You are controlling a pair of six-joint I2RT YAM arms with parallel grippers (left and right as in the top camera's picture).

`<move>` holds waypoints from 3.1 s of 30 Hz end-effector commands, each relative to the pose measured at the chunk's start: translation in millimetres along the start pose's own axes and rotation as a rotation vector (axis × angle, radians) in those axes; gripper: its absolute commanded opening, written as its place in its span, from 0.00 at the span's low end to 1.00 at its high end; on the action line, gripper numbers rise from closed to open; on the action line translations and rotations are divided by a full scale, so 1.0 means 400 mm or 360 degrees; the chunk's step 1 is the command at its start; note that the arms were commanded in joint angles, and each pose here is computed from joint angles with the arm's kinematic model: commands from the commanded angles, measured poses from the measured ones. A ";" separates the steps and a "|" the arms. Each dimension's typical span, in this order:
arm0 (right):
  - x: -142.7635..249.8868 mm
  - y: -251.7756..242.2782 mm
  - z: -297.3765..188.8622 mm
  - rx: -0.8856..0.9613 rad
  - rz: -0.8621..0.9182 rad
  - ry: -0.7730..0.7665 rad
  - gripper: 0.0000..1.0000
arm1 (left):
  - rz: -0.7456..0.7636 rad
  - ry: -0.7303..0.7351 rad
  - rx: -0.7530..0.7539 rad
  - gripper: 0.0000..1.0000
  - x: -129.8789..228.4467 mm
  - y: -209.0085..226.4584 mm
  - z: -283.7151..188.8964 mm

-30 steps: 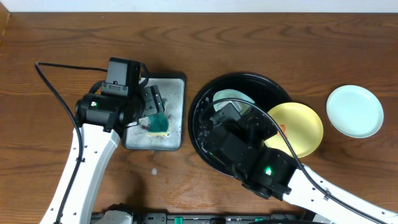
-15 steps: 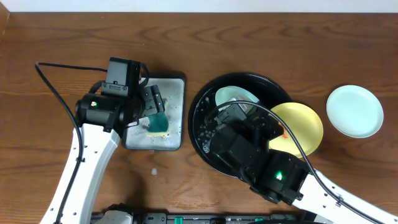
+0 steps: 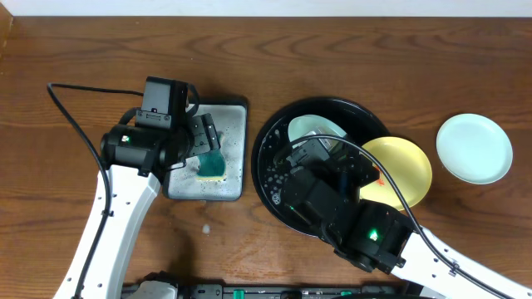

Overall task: Clean dirty plates on tray and stack at the side
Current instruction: 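Carry the pale green plate right and stack it on the other green plate, then slide the yellow plate toward the tray center with the right gripper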

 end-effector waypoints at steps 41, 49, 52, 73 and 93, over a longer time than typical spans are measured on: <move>-0.009 -0.039 -0.017 0.0083 0.0053 -0.0016 0.01 | 0.0001 -0.0007 -0.0002 0.82 -0.005 0.002 -0.003; 0.010 -0.033 0.027 -0.0067 0.0310 0.0032 0.01 | 0.0001 -0.0007 -0.0002 0.82 -0.005 0.002 -0.003; 0.036 -0.079 0.047 -0.0093 0.0619 0.0085 0.01 | 0.0001 -0.0007 -0.0002 0.82 -0.005 0.002 -0.003; 0.776 -0.315 0.306 -0.0297 0.2618 0.0924 0.01 | 0.0002 -0.0007 -0.0002 0.82 -0.005 0.002 -0.003; 0.797 -0.266 0.397 -0.0701 0.2616 0.0703 0.47 | 0.0001 -0.0007 -0.0002 0.82 -0.005 0.002 -0.003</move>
Point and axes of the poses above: each gripper's point midway between its finger pads, its own z axis out along the fingers, its own y axis along the line the jaws close on, x = y × z, the point moved 6 cm from there along -z, back along the fingers, and after that the axes turned 12 degrees about -z, right-handed, at the moved point
